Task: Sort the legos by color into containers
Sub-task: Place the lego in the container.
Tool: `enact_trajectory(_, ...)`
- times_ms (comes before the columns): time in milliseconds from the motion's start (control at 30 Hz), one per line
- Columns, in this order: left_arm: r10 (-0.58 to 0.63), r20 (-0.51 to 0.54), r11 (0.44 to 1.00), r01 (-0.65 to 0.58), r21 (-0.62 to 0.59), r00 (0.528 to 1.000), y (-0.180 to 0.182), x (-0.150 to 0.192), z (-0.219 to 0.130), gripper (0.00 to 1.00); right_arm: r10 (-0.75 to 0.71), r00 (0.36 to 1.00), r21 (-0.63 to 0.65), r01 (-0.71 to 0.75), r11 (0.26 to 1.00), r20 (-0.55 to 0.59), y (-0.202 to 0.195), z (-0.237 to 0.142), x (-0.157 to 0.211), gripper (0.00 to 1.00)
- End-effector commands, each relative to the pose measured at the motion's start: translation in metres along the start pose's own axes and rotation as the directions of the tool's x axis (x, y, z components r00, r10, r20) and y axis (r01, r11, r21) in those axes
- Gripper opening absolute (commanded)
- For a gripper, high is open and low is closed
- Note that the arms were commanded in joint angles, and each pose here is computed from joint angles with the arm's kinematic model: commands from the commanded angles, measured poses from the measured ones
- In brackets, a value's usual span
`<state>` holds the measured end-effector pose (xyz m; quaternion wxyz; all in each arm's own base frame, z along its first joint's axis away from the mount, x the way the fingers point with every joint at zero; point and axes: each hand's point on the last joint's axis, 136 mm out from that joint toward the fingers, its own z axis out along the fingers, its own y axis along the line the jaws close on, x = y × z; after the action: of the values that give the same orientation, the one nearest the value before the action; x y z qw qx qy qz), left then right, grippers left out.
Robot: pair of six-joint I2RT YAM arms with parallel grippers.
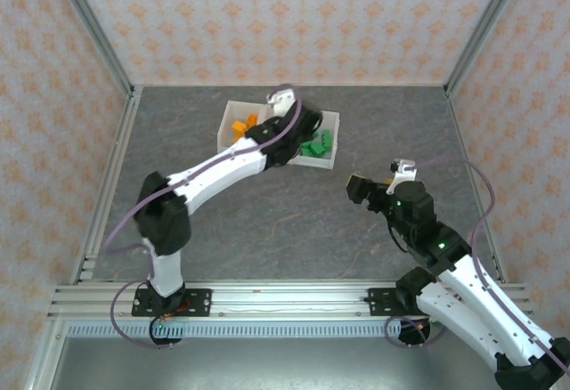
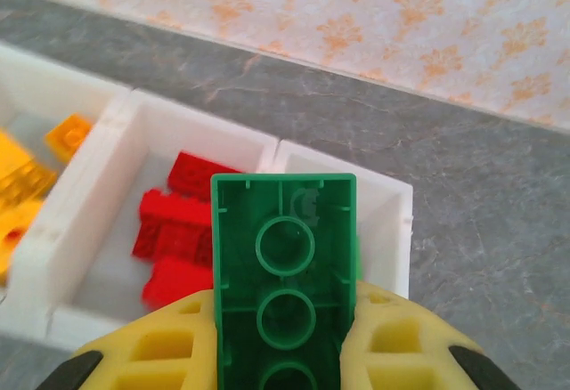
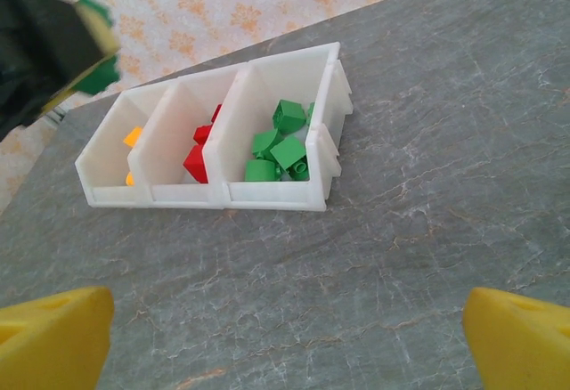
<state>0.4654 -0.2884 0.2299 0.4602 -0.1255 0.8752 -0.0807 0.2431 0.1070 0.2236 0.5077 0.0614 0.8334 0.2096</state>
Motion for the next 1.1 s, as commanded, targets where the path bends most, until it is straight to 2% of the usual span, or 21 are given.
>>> enact_trajectory(0, 0.197, -0.156, 0.975, -0.21, -0.076, 0.968, 0.016, 0.033, 0.046, 0.01, 0.014, 0.999, 0.029, -0.014, 0.999, 0.029, -0.005, -0.006, -0.006, 1.0)
enact_trajectory(100, 0.185, -0.179, 0.979, -0.198, -0.055, 0.966, 0.007, 0.035, 0.073, 0.01, 0.018, 0.999, 0.034, -0.019, 0.999, 0.048, -0.007, -0.008, -0.009, 1.0)
enact_trajectory(300, 0.159, -0.198, 0.987, -0.162, 0.0, 0.967, -0.006, 0.045, 0.105, 0.03, 0.016, 0.998, 0.059, -0.02, 0.998, 0.058, -0.012, -0.007, -0.009, 1.0)
enact_trajectory(567, 0.127, -0.211, 0.991, -0.115, 0.072, 0.969, -0.022, 0.057, 0.118, 0.04, 0.01, 0.999, 0.064, -0.013, 0.998, 0.048, -0.012, -0.005, -0.007, 1.0)
enact_trajectory(667, 0.131, -0.211, 0.989, -0.114, 0.091, 0.969, -0.026, 0.057, 0.118, 0.09, 0.011, 0.999, 0.066, -0.014, 0.998, 0.049, -0.013, -0.005, -0.007, 1.0)
enact_trajectory(767, 0.135, -0.215, 0.987, -0.112, 0.116, 0.967, -0.031, 0.057, 0.117, 0.25, 0.011, 0.999, 0.072, -0.014, 0.997, 0.049, -0.014, -0.004, -0.007, 1.0)
enact_trajectory(867, 0.154, -0.221, 0.979, -0.119, 0.164, 0.963, -0.039, 0.057, 0.114, 0.53, 0.011, 0.999, 0.078, -0.016, 0.997, 0.053, -0.015, -0.005, -0.008, 1.0)
enact_trajectory(1067, 0.174, -0.159, 0.965, -0.137, 0.223, 0.972, -0.051, 0.032, 0.088, 0.98, 0.016, 0.998, 0.08, -0.02, 0.997, 0.054, -0.015, -0.005, -0.007, 1.0)
